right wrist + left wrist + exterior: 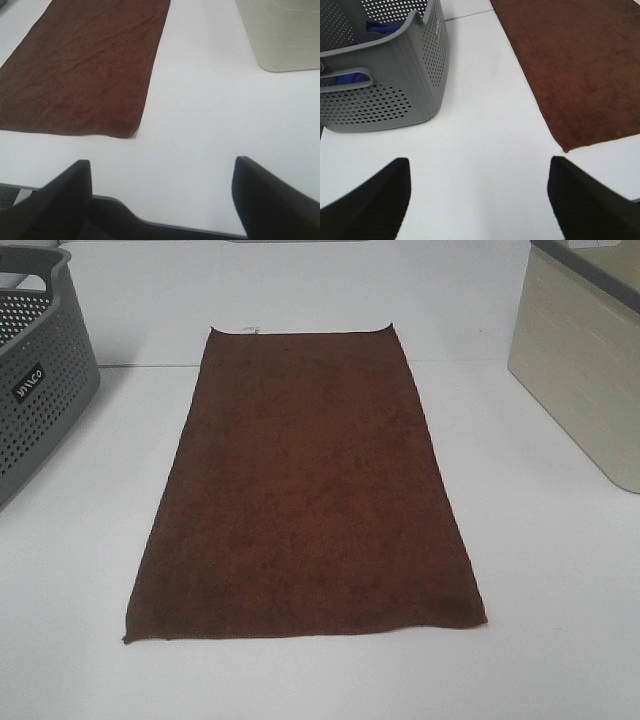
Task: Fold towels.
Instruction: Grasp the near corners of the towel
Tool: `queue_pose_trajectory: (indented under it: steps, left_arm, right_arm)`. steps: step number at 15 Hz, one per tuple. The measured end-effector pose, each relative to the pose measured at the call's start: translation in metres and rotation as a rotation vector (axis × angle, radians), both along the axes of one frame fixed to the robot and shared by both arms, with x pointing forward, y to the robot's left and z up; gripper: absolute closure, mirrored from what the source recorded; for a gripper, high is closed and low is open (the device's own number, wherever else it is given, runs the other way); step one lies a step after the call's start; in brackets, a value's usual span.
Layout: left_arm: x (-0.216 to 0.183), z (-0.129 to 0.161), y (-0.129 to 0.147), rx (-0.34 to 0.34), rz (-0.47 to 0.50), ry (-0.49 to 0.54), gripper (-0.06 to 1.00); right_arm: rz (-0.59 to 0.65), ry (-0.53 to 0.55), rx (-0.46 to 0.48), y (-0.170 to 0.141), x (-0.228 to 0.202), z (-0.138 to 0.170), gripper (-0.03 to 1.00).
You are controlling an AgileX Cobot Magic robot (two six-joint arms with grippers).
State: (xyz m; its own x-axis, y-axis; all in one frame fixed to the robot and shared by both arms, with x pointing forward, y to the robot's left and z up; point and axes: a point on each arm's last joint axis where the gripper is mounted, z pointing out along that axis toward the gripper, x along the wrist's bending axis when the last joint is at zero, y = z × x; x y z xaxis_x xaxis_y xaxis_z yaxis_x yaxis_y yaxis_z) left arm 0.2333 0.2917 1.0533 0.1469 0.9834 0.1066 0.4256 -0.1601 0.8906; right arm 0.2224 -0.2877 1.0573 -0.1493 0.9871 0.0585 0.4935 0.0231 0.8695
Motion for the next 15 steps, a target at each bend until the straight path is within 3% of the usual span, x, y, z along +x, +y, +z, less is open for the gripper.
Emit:
queue_pose_trajectory:
  steps: [7, 12, 13, 15]
  left_arm:
    - [0.0, 0.0, 0.0, -0.004, 0.001, 0.0, 0.22]
    - [0.0, 0.003, 0.0, -0.017, 0.005, -0.023, 0.22]
    - [0.001, 0.009, -0.001, -0.049, 0.014, -0.077, 0.22]
    - [0.016, 0.02, -0.003, -0.168, 0.032, -0.16, 0.22]
  right_arm:
    - [-0.003, -0.013, -0.001, 0.0, 0.001, 0.001, 0.24]
    - [0.002, -0.109, 0.035, 0.002, 0.004, 0.009, 0.24]
    - [-0.006, -0.141, 0.054, 0.002, 0.009, 0.014, 0.24]
    - [-0.034, -0.082, 0.098, 0.002, 0.024, 0.016, 0.24]
